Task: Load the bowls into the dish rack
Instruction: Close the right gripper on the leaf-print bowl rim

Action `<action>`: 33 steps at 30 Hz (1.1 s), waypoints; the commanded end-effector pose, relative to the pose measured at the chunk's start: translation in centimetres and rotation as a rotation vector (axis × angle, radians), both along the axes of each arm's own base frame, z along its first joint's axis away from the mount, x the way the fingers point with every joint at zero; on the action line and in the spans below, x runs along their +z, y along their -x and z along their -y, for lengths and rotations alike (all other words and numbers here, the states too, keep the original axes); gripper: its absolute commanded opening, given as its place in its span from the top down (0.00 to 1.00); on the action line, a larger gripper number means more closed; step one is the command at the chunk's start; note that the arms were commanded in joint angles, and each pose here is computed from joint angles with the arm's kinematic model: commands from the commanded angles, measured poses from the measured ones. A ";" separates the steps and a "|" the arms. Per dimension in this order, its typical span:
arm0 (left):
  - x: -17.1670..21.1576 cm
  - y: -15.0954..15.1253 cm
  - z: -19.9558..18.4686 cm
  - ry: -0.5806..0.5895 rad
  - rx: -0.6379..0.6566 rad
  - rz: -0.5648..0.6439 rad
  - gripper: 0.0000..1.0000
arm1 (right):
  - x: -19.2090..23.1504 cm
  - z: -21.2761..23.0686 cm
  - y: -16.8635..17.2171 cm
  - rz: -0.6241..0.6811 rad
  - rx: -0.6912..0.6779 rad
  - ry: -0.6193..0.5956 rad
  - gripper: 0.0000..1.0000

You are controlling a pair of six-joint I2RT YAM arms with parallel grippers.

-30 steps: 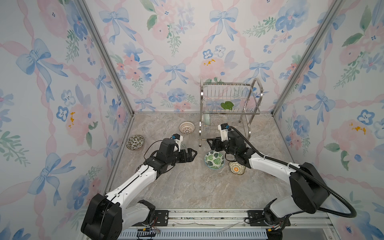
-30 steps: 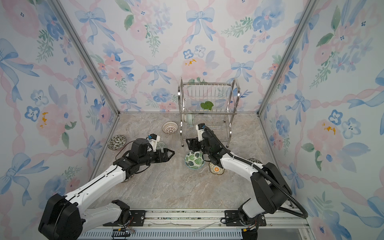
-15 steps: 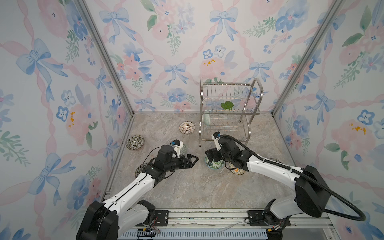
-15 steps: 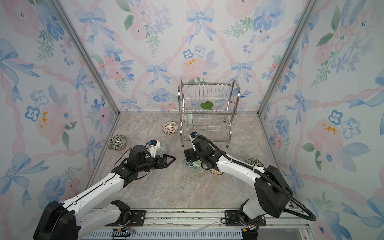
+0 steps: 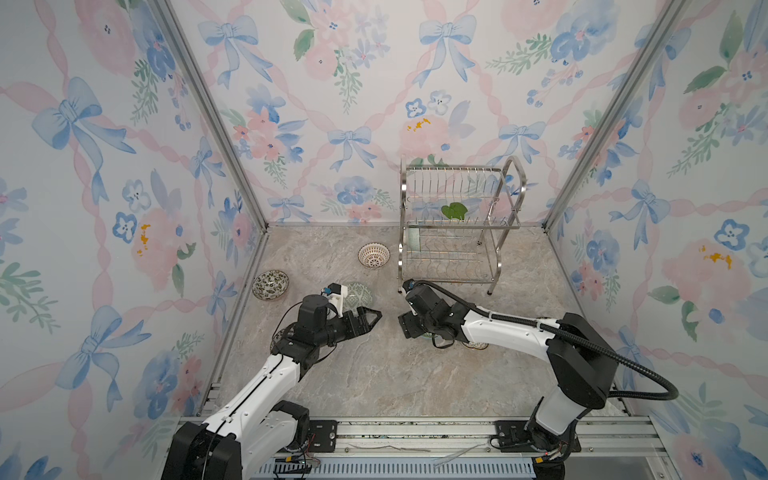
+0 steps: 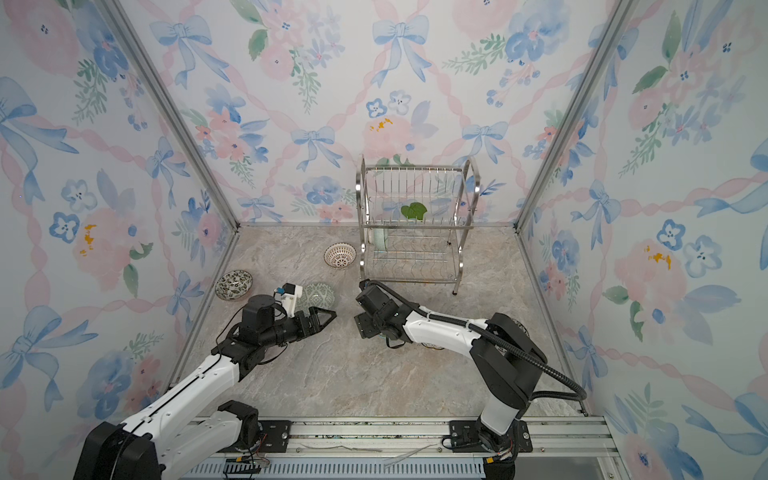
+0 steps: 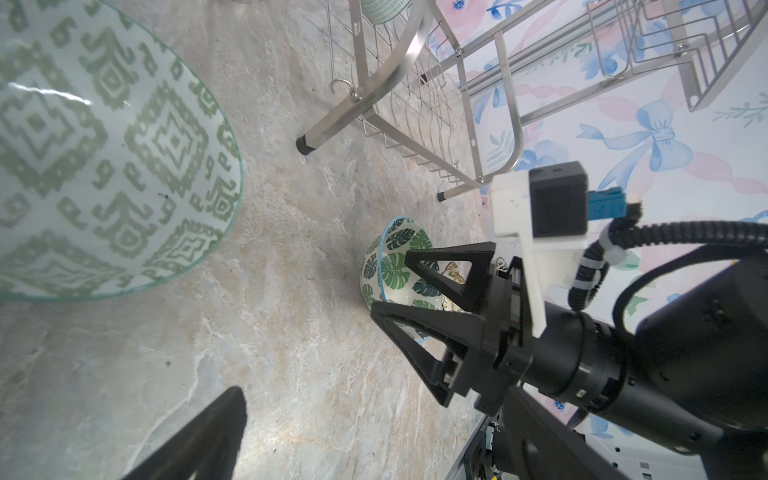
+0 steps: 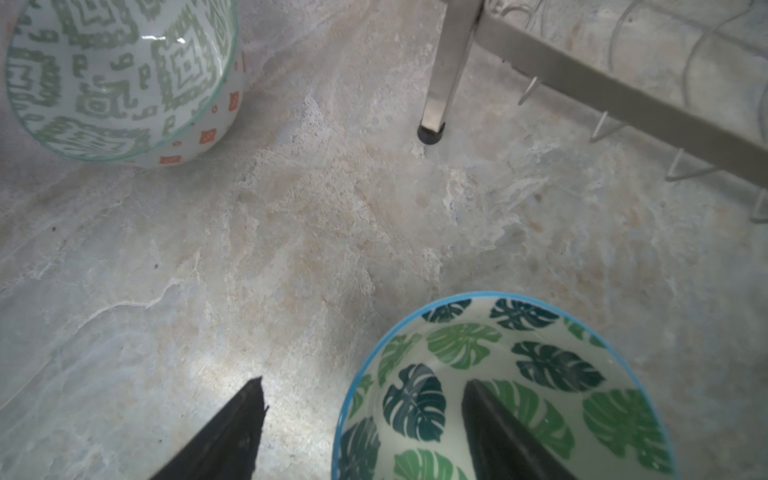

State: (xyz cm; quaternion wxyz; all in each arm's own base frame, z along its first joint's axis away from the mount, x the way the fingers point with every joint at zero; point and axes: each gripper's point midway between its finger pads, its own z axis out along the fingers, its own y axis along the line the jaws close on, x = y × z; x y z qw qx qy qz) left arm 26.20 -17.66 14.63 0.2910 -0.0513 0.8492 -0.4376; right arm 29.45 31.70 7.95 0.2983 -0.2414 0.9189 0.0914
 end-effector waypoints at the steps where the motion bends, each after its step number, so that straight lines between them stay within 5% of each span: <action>1: 0.3 0.2 0.1 0.016 -0.012 0.006 0.02 | -0.9 0.8 0.4 -0.020 -0.011 0.108 0.27; 12: 0.5 -0.5 0.0 0.014 -0.004 0.012 0.02 | -2.9 1.9 0.9 -0.034 -0.030 0.236 0.46; 25: 0.4 -0.8 -0.2 -0.010 0.012 0.008 0.02 | -4.2 2.0 1.4 -0.052 -0.004 0.243 0.60; 33: 0.4 -1.1 0.1 -0.016 -0.002 0.005 0.02 | -3.3 2.1 1.4 -0.028 0.000 0.220 0.86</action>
